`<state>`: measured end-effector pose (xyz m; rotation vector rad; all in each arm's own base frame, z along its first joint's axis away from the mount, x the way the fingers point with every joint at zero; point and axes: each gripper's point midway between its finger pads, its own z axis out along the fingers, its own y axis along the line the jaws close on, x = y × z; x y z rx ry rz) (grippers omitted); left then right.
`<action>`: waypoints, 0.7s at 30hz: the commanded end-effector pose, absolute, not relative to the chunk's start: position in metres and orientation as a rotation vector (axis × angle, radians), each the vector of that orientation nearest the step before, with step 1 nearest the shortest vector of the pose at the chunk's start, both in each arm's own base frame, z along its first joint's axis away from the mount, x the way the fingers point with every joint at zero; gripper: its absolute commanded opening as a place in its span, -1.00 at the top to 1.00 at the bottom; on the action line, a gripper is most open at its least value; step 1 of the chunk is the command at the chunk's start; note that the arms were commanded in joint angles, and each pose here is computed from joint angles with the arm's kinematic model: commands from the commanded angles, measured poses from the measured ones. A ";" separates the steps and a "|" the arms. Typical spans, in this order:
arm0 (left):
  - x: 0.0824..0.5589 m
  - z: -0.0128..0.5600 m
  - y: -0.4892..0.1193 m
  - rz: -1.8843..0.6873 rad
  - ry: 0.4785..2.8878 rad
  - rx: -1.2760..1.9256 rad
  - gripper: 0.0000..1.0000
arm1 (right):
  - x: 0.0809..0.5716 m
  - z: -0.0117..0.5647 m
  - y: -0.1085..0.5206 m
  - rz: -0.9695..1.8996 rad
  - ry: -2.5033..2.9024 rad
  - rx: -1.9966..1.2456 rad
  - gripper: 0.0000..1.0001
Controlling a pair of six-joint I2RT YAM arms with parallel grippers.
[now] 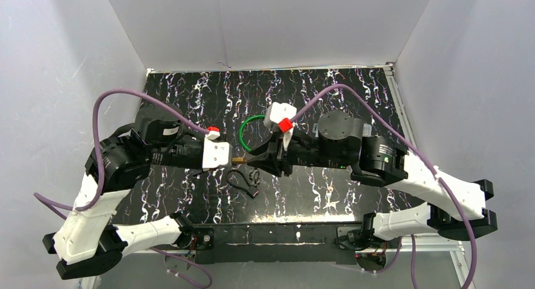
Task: Unlock with the key
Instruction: Unlock the lock.
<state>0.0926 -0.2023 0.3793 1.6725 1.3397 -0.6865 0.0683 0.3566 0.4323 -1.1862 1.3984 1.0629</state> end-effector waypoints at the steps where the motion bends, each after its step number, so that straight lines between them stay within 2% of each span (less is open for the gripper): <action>1: 0.088 0.392 -0.201 -0.694 1.295 1.663 1.00 | 0.066 0.461 0.356 1.096 1.324 -1.157 0.32; 8: 0.087 0.391 -0.200 -0.688 1.287 1.671 1.00 | 0.069 0.453 0.359 1.079 1.345 -1.159 0.69; 10: 0.086 0.391 -0.199 -0.689 1.288 1.670 1.00 | 0.069 0.451 0.359 1.076 1.351 -1.163 0.72; 14: 0.086 0.391 -0.199 -0.688 1.289 1.665 1.00 | 0.070 0.448 0.358 1.068 1.358 -1.160 0.70; 21: 0.087 0.393 -0.197 -0.674 1.289 1.657 1.00 | 0.071 0.446 0.353 1.058 1.367 -1.157 0.37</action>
